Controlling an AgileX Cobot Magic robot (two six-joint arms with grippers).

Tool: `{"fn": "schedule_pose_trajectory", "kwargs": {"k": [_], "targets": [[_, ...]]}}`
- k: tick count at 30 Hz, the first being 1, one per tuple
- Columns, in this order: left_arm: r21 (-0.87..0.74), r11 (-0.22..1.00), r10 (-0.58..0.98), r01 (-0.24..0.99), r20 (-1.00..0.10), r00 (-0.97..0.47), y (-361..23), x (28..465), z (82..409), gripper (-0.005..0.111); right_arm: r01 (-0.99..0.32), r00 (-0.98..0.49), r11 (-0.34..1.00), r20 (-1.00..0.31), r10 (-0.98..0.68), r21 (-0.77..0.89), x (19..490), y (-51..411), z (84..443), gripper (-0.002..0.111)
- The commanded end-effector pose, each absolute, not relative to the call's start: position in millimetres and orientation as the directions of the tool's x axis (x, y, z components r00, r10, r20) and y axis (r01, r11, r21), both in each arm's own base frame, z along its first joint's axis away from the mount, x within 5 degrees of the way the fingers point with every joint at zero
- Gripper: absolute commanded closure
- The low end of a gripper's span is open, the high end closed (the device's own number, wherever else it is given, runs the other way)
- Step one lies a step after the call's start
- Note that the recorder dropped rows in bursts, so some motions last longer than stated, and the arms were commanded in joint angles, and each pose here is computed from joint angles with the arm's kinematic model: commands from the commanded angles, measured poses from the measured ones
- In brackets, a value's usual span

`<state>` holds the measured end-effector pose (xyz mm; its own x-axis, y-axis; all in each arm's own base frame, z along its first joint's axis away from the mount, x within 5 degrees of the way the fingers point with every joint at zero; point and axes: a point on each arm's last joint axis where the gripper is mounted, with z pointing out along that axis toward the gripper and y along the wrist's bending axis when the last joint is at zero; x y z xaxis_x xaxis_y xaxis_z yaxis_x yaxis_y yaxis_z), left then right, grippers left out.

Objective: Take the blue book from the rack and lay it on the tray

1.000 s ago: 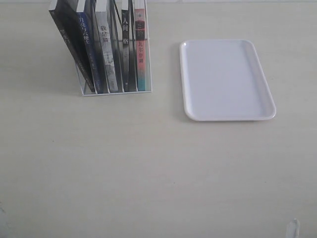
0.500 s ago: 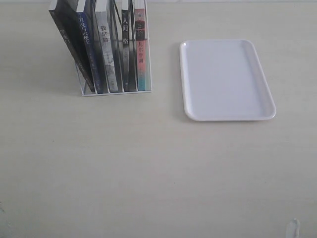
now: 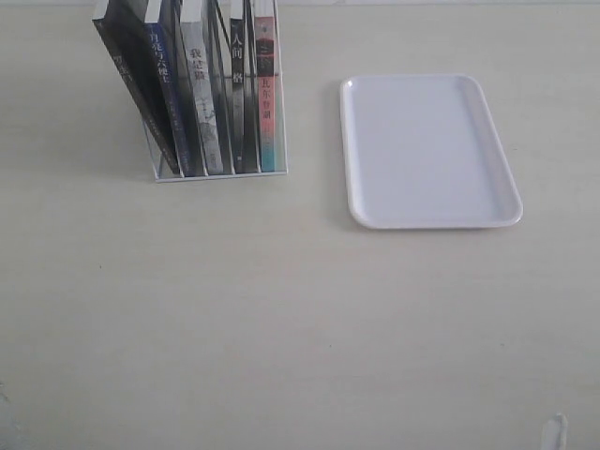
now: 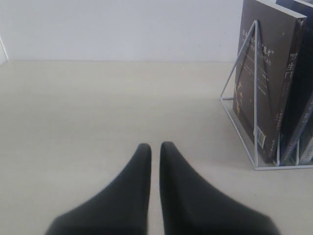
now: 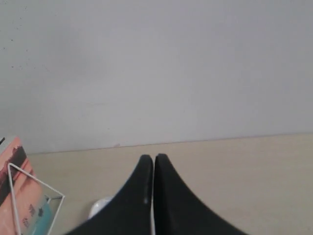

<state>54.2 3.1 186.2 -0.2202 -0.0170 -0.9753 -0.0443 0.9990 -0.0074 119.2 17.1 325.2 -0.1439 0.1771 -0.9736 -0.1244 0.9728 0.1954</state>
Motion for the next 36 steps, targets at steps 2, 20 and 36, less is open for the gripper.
{"fn": "schedule_pose_trajectory", "kwargs": {"k": [2, 20, 36], "targets": [[-0.003, 0.999, -0.011, -0.036, -0.976, -0.216, 2.6, 54.3, 185.6, 0.101, -0.118, -0.279, 0.932, -0.912, 0.3, 0.342, 143.4, 27.3, 311.7, 0.108], [-0.003, 0.999, -0.011, -0.036, -0.976, -0.216, 2.6, 54.3, 185.6, 0.101, -0.697, -0.42, 0.713, -0.85, -0.318, 0.078, 223.3, 196.0, 358.6, 0.108], [-0.003, 0.999, -0.011, -0.036, -0.976, -0.216, 2.6, 54.3, 185.6, 0.101, -0.417, -0.618, 0.907, -0.711, -0.336, -0.066, 248.7, 259.7, 364.7, 0.109]]}}
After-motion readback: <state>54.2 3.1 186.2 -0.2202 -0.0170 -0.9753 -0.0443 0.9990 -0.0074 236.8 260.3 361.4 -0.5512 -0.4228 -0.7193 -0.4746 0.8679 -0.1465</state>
